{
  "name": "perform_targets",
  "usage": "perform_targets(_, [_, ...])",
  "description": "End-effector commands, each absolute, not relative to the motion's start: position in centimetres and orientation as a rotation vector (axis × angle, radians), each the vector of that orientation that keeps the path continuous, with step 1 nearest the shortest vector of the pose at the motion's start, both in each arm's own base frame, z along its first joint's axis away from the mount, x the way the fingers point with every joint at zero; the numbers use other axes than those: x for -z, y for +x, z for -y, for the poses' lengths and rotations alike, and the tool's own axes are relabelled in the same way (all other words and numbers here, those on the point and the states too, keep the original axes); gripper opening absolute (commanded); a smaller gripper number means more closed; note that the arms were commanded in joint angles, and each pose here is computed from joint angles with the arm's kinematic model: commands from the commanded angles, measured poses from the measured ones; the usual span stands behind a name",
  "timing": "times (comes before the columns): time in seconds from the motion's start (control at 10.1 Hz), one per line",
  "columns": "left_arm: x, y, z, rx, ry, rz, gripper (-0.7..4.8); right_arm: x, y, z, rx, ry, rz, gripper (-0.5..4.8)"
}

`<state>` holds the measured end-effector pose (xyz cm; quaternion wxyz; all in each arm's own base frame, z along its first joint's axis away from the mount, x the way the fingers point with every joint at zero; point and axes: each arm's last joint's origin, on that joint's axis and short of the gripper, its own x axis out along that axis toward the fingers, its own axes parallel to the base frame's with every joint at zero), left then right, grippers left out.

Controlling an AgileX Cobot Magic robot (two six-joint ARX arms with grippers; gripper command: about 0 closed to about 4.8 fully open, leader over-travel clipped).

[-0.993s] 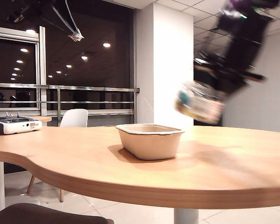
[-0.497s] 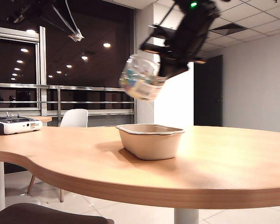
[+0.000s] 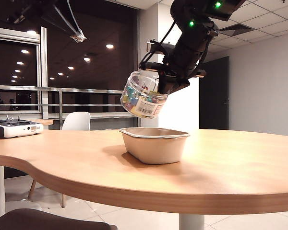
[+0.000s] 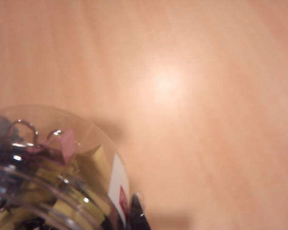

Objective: Pick up the box filled with clips, pour some clips from it into the rectangular paper box, and then put the clip box back on the table.

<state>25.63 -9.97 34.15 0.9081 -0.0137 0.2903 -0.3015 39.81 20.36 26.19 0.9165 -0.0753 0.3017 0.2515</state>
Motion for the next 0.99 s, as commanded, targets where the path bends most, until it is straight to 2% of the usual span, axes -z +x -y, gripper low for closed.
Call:
perform_targets(0.1, [-34.5, 25.6, 10.0, 0.629, -0.029, -0.58, -0.06, -24.9, 40.1, -20.5, -0.513, -0.204, -0.452, -0.01])
perform_targets(0.2, [-34.5, 25.6, 10.0, 0.629, -0.029, -0.58, -0.06, -22.9, 39.5, -20.7, -0.538, -0.274, -0.308, -0.01])
perform_targets(0.3, [-34.4, 25.6, 10.0, 0.629, -0.029, -0.582, -0.06, -22.6, 39.2, -21.0, -0.547, -0.292, -0.256, -0.01])
perform_targets(0.4, [-34.4, 25.6, 10.0, 0.626, -0.028, -0.582, -0.06, -21.4, 37.4, -22.4, -0.577, -0.476, -0.031, -0.02])
perform_targets(0.79, [-34.5, 25.6, 10.0, 0.626, -0.028, -0.579, -0.06, -18.6, 34.6, -21.4, -0.387, -0.631, 0.139, -0.02])
perform_targets(0.99, [-34.5, 25.6, 10.0, 0.626, -0.028, -0.579, -0.06, -19.3, 34.5, -21.2, -0.331, -0.73, 0.231, -0.02])
